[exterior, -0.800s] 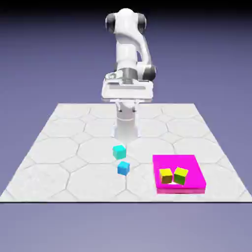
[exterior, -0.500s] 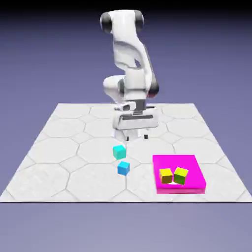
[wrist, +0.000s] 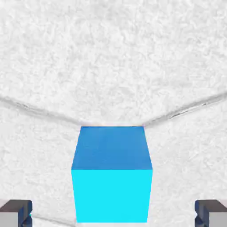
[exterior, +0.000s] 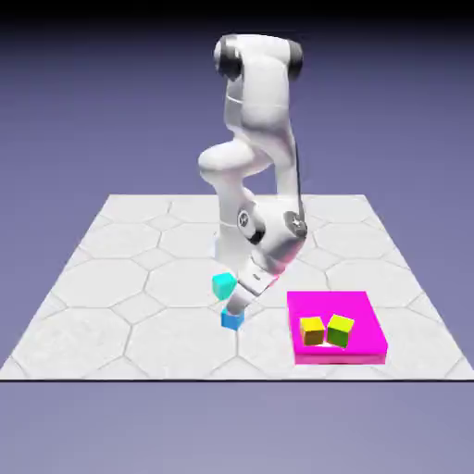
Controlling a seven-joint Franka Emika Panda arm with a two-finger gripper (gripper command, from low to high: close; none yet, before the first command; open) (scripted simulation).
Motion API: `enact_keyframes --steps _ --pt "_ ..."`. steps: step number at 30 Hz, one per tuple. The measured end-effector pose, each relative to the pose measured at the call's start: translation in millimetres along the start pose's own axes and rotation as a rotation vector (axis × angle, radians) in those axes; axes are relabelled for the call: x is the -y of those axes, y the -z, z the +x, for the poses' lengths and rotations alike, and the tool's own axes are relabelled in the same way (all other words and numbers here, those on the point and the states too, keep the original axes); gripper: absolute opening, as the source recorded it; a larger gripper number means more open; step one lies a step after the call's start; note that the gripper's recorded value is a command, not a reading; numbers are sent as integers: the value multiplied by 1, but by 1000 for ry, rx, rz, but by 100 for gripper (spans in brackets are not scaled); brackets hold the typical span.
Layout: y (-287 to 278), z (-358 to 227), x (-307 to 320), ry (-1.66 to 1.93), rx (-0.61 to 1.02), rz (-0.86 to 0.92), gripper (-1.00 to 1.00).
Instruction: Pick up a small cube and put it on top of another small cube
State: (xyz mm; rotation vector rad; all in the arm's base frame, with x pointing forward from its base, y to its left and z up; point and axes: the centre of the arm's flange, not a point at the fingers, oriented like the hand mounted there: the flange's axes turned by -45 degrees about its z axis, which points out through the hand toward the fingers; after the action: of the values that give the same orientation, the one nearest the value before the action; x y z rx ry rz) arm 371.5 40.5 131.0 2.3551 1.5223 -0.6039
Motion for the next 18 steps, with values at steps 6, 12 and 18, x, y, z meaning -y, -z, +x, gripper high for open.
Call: enact_keyframes --steps 6,12,18 --pt "-13 1 1 0 0 1 -100" --pt "44 -12 4 -27 -8 26 -100" --pt "45 -47 24 -216 -37 160 -100"
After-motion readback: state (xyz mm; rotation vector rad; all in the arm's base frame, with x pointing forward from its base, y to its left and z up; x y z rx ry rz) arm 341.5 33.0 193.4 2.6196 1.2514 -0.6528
